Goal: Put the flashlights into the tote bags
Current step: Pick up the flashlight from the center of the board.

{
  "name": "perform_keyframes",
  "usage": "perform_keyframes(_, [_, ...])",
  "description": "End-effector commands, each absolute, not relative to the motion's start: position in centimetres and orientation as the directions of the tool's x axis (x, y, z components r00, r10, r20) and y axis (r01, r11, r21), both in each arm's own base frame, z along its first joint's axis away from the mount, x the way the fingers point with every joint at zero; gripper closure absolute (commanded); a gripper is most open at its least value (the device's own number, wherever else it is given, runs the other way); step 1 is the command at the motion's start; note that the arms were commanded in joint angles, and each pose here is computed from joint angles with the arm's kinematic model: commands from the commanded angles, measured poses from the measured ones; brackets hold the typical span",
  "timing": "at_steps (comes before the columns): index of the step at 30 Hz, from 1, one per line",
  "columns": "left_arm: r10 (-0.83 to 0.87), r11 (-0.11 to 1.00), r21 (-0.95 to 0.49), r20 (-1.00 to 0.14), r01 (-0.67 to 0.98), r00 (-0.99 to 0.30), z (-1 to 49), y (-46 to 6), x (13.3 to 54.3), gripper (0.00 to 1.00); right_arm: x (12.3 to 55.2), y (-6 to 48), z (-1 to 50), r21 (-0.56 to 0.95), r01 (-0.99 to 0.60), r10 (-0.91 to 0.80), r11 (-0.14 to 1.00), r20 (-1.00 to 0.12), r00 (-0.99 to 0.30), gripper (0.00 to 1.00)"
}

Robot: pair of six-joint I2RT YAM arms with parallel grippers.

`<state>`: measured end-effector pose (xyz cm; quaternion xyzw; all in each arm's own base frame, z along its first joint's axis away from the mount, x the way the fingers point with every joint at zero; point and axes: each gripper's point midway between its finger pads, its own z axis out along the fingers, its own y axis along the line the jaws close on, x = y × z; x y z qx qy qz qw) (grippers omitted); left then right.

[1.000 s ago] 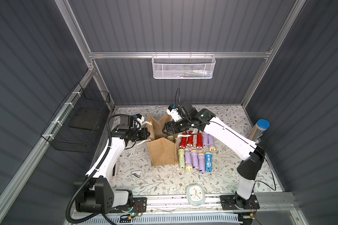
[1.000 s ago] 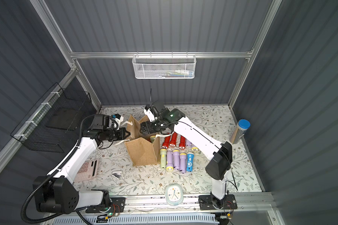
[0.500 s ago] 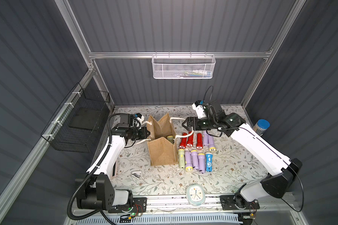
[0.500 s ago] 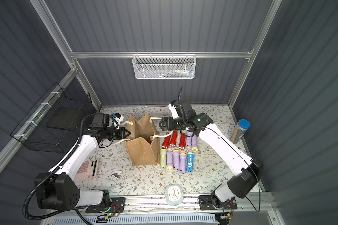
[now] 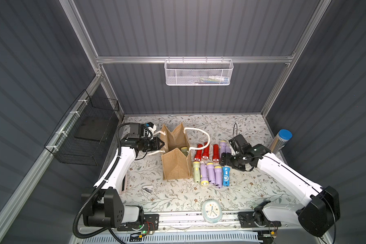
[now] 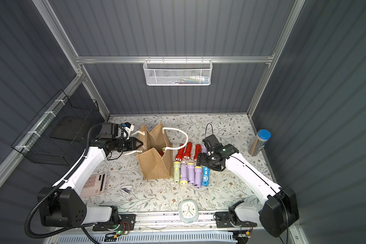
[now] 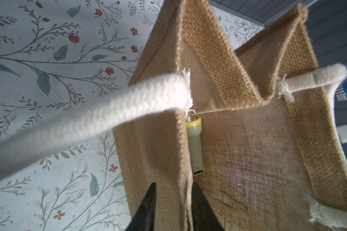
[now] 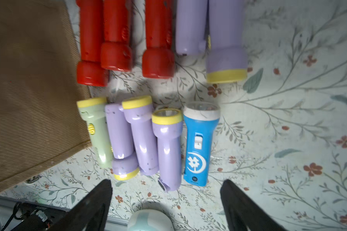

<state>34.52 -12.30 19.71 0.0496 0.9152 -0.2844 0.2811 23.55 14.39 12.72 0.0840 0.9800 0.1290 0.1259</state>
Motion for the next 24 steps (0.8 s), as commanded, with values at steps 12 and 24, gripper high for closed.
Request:
perform_keyframes(12, [-0.091, 0.839, -0.494, -0.542, 0.228, -0.836, 21.3, -11.9, 34.9, 0.65, 21.3, 12.7, 4.7, 0.164, 0.222, 0.240, 0.961, -0.102, -0.965, 0.17])
perform_keyframes(24, [-0.095, 0.847, -0.485, -0.539, 0.216, -0.837, 21.4, -11.6, 34.8, 0.66, 20.5, 11.6, 1.1, 0.050, 0.209, 0.211, 0.977, -0.032, -0.977, 0.29])
